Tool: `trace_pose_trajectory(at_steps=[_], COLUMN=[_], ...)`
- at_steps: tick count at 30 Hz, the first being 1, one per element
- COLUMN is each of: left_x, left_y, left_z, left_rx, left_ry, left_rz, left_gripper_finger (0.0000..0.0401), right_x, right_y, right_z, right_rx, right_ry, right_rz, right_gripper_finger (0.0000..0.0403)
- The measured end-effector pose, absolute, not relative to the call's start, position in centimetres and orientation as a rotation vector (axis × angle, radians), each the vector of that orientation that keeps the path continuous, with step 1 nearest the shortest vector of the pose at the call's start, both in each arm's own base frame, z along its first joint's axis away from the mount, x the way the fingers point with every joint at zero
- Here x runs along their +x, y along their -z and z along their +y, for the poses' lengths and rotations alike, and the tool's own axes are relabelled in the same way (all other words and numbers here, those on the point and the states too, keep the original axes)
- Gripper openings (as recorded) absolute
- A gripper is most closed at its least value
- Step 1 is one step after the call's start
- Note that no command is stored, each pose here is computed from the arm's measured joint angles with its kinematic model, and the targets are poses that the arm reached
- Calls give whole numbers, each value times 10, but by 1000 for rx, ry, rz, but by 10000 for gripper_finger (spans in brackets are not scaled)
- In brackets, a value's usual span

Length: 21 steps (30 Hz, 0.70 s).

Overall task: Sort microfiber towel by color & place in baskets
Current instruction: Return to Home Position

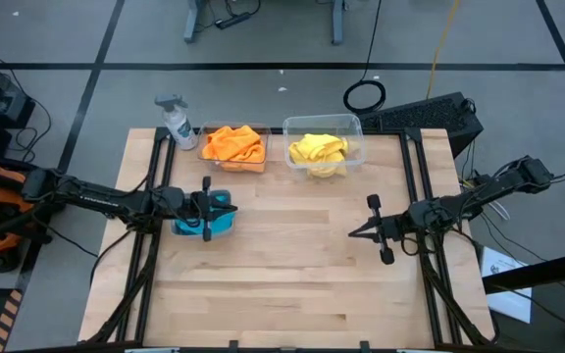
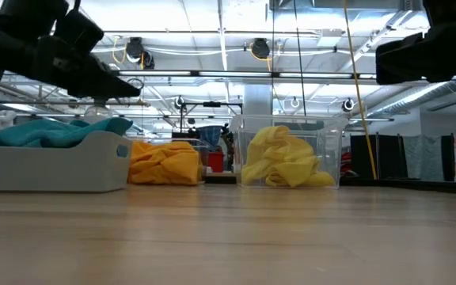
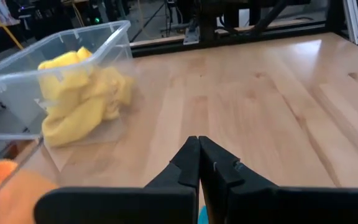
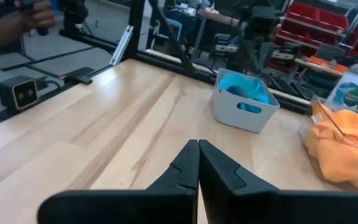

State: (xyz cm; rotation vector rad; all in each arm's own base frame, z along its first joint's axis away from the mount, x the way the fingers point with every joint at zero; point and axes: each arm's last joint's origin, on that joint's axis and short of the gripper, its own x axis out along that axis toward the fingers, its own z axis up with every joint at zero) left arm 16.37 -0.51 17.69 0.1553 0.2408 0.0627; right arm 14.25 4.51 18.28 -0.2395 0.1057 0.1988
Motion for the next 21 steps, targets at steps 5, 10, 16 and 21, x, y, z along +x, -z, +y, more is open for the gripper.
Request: trace_pose_trajectory(at_steps=[5,10,16,21], left_x=[150,141,140,140], left_y=[-160,-148,-149,-150], left_z=[-4,-4,-4,-4], left_rx=[101,74,75,78], left_ry=[-70,-74,-74,-74], left_rz=[187,152,152,141], left_gripper_finger=[8,8,8,8], right_x=[139,134,133,132], right_y=[-172,-159,-157,-158], right_z=[44,42,42,41], right_rx=[-204,-191,-181,-207], right_ry=[-196,-192,-191,-191], right_rz=[119,70,68,62], right_gripper_finger=[0,0,0,0])
